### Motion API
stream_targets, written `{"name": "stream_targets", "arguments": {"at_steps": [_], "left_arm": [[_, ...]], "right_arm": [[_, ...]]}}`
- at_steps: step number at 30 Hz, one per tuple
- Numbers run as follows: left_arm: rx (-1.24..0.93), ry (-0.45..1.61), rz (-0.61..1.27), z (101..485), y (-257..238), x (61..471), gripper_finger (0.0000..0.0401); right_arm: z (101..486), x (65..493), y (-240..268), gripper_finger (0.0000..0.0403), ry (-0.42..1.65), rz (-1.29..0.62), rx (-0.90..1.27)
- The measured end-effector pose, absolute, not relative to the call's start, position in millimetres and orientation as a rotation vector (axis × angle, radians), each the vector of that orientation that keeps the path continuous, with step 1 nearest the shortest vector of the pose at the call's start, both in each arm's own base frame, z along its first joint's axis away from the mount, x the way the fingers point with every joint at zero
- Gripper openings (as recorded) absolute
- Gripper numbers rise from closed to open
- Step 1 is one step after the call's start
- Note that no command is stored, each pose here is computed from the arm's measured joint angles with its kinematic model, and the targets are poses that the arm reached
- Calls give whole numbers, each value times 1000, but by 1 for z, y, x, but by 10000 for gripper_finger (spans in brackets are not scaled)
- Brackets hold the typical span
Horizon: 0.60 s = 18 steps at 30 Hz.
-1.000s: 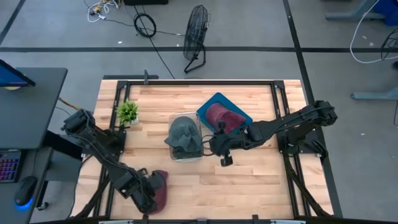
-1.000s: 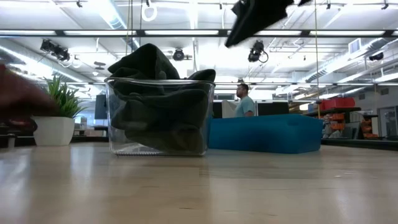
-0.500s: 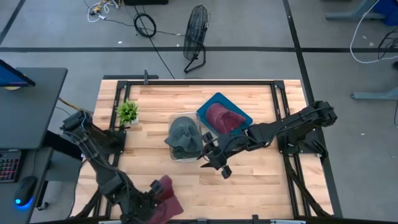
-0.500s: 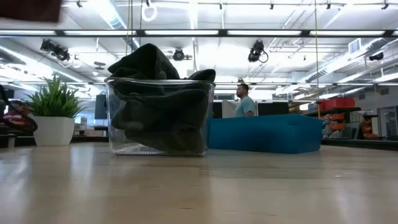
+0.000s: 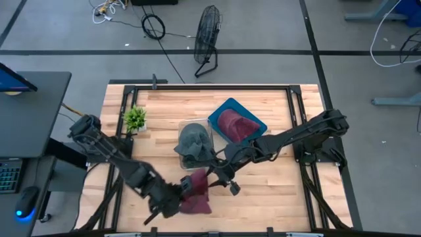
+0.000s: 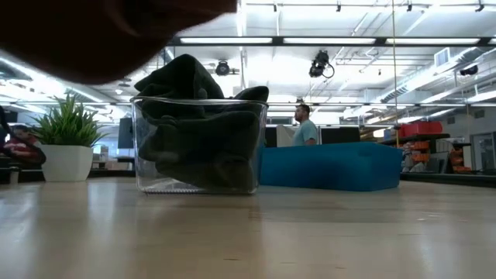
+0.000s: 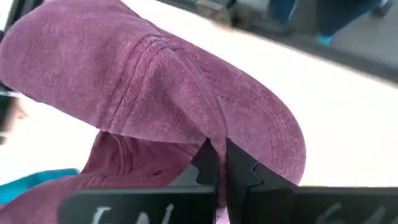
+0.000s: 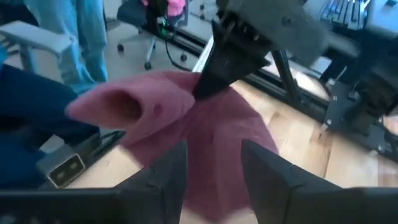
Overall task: Pick & Place hat
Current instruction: Put the red cap into the blue bin
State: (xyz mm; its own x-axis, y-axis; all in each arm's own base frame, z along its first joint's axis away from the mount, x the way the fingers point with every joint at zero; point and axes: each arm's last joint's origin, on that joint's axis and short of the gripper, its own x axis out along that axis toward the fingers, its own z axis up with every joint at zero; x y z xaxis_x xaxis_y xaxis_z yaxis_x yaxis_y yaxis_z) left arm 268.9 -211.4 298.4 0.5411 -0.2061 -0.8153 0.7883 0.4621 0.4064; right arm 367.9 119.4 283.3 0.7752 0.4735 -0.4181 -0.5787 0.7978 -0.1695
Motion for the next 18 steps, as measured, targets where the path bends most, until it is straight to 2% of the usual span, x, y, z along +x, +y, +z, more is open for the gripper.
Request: {"name": "stream_targets", "arguments": {"at_steps": [3,9,18], "left_arm": [[930,769,-682,298,-197,280,6],[893,791,-679,298,-178,292,6],[945,780,-700,297,-173,295,6]], "right_arm": [[273,374,118,155,397,555,-306],[262,382,112,155,428,364,-449],[263,387,107,155,378,368,-558]]}}
